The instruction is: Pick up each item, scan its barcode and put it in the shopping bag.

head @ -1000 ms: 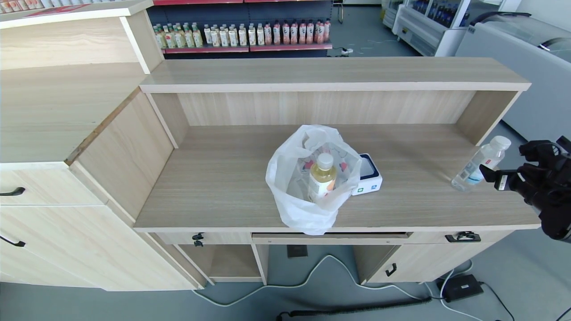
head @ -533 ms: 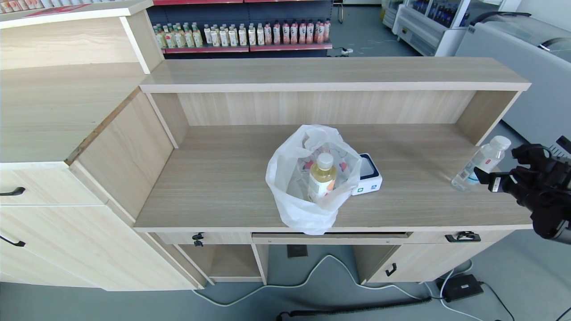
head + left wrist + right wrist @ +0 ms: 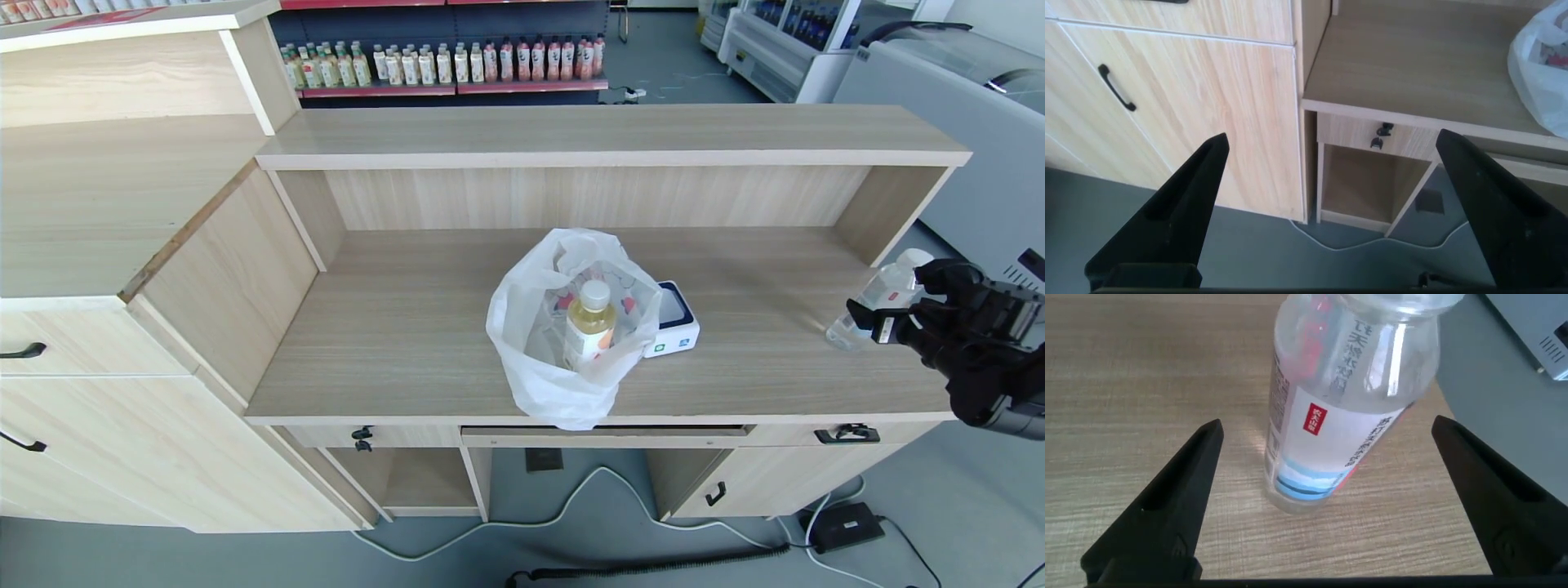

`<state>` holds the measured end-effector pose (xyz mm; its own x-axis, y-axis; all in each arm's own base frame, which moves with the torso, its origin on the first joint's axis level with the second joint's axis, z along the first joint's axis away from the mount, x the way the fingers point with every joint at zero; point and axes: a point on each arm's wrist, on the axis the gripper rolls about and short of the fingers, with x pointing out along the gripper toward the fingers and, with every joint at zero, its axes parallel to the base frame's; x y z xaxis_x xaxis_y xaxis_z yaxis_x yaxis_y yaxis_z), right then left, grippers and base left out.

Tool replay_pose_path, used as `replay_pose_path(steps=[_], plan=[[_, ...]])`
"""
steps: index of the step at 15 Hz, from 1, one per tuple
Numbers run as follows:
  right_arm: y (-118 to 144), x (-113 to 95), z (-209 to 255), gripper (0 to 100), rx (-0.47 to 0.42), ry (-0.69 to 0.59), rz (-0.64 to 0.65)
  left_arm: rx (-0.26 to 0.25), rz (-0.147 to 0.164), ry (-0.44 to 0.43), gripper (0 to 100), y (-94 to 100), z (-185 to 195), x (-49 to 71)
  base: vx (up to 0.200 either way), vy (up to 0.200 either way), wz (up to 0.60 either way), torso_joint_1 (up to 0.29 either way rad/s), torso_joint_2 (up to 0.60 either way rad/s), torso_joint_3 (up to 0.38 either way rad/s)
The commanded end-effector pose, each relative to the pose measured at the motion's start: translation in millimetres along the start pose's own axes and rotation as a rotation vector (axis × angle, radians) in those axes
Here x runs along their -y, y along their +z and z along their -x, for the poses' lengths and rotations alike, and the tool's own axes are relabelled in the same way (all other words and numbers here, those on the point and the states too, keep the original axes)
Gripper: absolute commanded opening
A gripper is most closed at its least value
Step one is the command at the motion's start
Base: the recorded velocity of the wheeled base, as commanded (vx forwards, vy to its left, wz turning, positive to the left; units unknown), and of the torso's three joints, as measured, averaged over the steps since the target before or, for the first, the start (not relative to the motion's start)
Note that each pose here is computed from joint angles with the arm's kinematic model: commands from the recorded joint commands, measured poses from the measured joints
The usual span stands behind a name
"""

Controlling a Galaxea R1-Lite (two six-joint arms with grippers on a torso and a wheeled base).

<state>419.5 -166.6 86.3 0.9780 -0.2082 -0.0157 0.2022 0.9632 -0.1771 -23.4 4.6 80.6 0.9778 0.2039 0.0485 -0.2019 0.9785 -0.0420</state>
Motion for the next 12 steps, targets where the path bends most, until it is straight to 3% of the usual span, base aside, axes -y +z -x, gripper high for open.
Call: replay_pose_path(steps=[1,12], plan=[[-1,-1,-9,100,0.003,0.004,0.001,0.001,0.001,0.0,100,0.1,0,0.0,0.0,0.0,0.0,0.0,0.0,0.0],[-9,-14,-31,100,0.027,0.034,0.004,0.001,0.001,0.0,100,0.1,0,0.0,0.0,0.0,0.0,0.0,0.0,0.0]])
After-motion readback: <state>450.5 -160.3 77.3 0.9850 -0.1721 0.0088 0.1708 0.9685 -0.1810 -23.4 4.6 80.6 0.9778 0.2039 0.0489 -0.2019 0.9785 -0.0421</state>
